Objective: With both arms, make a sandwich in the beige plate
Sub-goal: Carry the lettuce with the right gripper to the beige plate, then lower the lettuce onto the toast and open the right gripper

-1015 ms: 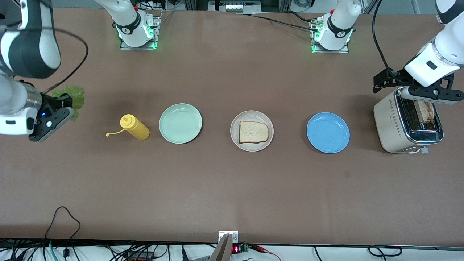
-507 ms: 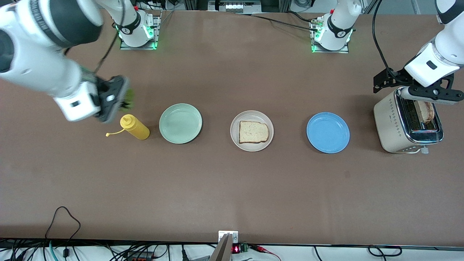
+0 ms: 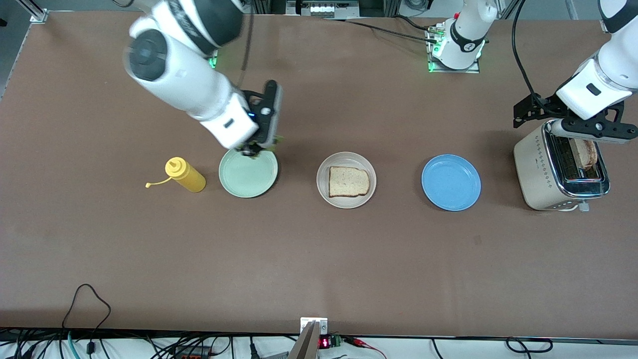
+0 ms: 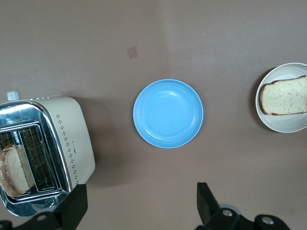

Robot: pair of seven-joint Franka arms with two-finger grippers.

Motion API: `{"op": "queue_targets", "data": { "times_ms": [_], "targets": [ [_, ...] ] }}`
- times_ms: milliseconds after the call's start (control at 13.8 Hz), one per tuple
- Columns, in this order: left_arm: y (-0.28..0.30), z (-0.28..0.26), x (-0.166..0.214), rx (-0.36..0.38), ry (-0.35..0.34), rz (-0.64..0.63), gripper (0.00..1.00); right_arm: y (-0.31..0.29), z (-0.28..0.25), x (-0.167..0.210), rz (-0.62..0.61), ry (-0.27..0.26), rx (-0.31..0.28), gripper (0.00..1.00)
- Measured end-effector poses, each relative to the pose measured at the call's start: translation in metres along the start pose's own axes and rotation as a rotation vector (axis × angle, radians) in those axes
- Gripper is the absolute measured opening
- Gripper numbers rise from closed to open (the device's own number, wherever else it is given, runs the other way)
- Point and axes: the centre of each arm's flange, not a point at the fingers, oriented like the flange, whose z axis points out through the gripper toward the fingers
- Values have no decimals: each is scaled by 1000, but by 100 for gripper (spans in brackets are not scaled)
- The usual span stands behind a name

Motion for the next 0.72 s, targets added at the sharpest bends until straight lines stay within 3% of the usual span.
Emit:
{"op": "queue_targets", "data": {
  "times_ms": [290, 725],
  "targets": [
    [0, 0, 0, 0, 0, 0, 100, -6, 68, 42, -45, 64, -82, 4],
    [0, 0, 0, 0, 0, 0, 100, 5, 161, 53, -31, 114, -173, 4]
  ]
}}
